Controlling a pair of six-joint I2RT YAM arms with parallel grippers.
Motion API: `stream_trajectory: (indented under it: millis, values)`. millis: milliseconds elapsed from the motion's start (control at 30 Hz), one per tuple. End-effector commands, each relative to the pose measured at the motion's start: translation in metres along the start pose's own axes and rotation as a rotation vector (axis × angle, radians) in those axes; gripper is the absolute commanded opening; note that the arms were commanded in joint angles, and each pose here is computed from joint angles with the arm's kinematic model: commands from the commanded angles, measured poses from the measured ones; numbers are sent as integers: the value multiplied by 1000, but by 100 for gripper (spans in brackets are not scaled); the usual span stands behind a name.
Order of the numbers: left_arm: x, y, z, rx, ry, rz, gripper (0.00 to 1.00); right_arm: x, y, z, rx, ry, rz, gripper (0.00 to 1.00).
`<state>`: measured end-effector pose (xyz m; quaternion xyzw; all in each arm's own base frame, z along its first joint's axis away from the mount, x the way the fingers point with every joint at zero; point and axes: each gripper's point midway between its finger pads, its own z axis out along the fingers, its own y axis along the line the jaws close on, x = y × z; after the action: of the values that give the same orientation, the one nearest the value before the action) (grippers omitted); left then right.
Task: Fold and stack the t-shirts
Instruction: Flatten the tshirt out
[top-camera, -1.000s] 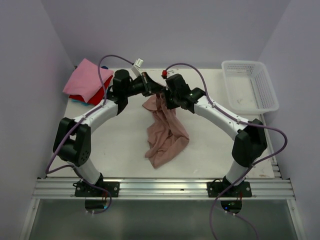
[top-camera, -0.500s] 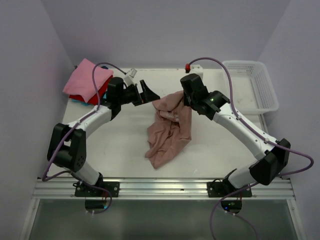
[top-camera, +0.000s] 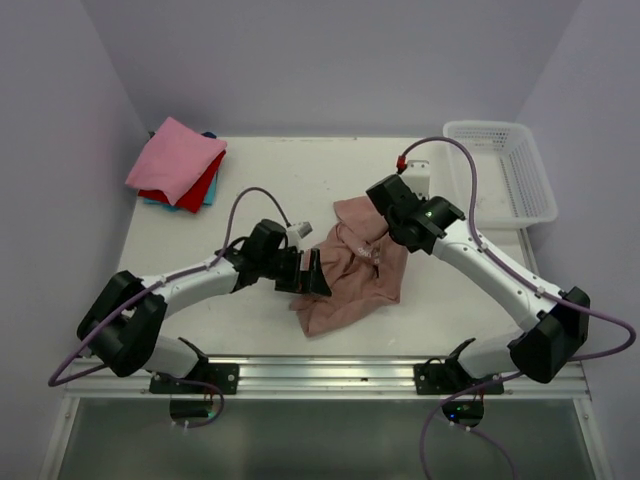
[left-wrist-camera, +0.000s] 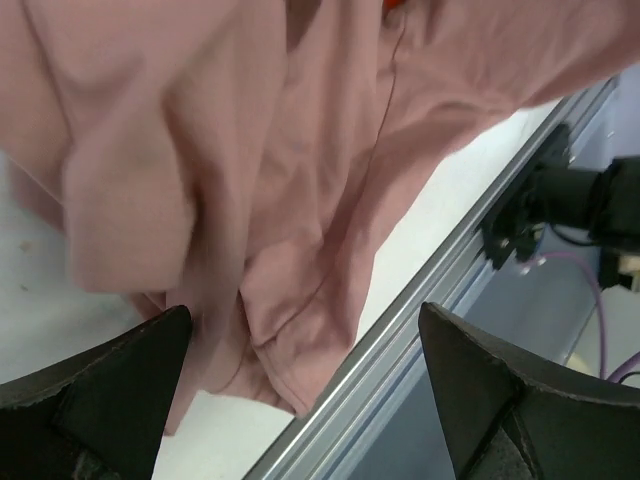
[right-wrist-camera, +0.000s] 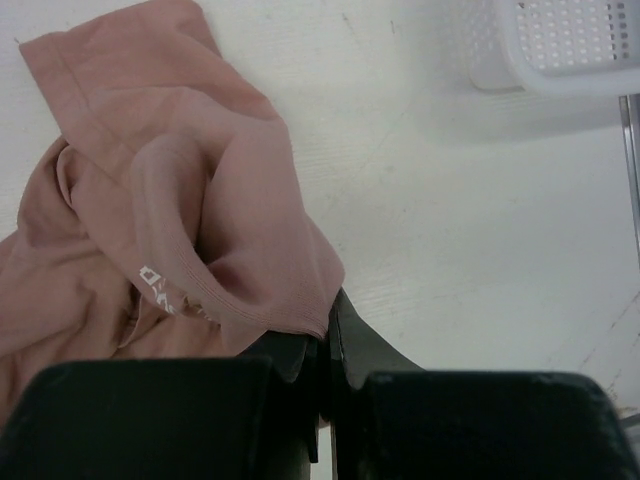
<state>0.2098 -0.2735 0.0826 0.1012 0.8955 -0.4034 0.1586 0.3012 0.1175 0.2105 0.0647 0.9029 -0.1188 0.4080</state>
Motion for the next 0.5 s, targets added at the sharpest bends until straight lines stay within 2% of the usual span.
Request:
stream_trajectory:
  millis: [0, 200, 333, 467]
  values:
    - [25, 18, 5, -128, 41, 58, 100, -15, -9, -13, -3, -64, 88, 0]
    - [2, 43, 9, -273, -45, 80, 100, -13, -9, -13, -16, -62, 73, 0]
    - [-33, 52, -4, -410, -167, 108, 100, -12, -11, -14, -9, -64, 62, 0]
    - [-50, 44, 5, -376, -209, 140, 100, -11, -13, -14, -14, -67, 55, 0]
